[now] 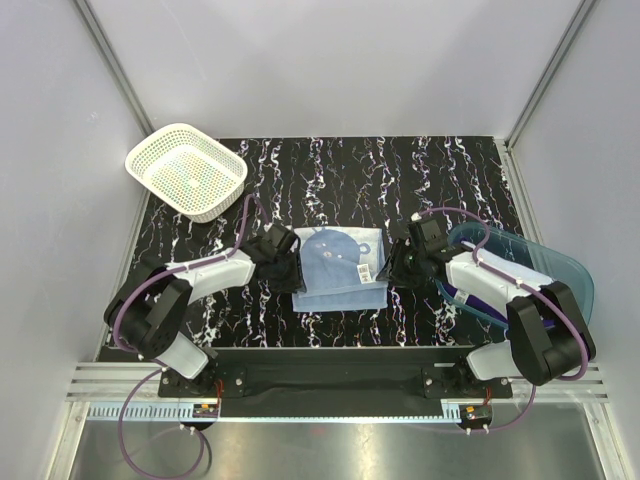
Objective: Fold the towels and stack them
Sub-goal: Fold the towel
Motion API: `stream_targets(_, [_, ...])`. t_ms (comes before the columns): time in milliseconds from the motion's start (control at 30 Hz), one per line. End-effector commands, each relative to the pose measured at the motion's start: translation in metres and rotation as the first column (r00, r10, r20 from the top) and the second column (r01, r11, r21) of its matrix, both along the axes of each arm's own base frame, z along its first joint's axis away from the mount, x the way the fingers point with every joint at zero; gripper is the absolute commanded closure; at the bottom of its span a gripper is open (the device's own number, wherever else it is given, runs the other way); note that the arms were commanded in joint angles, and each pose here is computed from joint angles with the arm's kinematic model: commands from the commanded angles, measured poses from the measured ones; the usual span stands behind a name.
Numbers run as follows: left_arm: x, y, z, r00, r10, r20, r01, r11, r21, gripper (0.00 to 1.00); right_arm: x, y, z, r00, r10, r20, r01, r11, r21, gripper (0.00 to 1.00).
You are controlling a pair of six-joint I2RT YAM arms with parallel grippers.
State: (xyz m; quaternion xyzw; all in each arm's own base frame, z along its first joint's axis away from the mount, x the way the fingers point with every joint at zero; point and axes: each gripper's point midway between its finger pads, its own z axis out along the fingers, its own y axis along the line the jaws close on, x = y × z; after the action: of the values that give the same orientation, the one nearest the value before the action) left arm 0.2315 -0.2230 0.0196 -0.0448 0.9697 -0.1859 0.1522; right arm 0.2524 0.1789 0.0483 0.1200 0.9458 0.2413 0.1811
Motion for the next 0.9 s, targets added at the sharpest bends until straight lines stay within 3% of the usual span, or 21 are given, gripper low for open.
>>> stream_targets(0, [0.003, 0.015, -0.002, 1.000, 0.021, 0.020, -0.022, 0.995, 0.098, 0.63, 0.007, 0.004, 0.008, 0.999, -0.003, 0.051, 0.002, 1.000, 0.016, 0.55])
stream_targets(333, [0.003, 0.011, -0.005, 1.000, 0.003, 0.009, -0.004, 0.994, 0.111, 0.67, 0.006, 0.005, 0.008, 0.998, 0.002, 0.057, -0.004, 1.000, 0.026, 0.55])
stream_targets(633, [0.006, 0.005, 0.002, 1.000, -0.006, 0.012, 0.005, 0.995, 0.100, 1.00, 0.003, 0.007, 0.005, 0.999, -0.004, 0.044, 0.002, 0.999, 0.040, 0.59])
stream_targets(733, [0.006, 0.004, 0.007, 1.000, -0.012, 0.009, 0.011, 0.995, 0.096, 1.00, 0.005, 0.008, 0.009, 0.998, -0.003, 0.058, 0.000, 0.999, 0.050, 0.77])
stream_targets(767, [0.008, 0.002, 0.013, 1.000, -0.015, 0.014, 0.014, 0.996, 0.092, 1.00, 0.006, 0.009, 0.012, 0.998, -0.004, 0.064, 0.000, 0.999, 0.052, 0.87])
stream_targets(867, [0.014, -0.003, 0.030, 0.999, -0.018, 0.043, 0.015, 0.997, 0.070, 1.00, 0.010, 0.009, 0.022, 0.997, -0.004, 0.083, -0.001, 0.998, 0.055, 0.96])
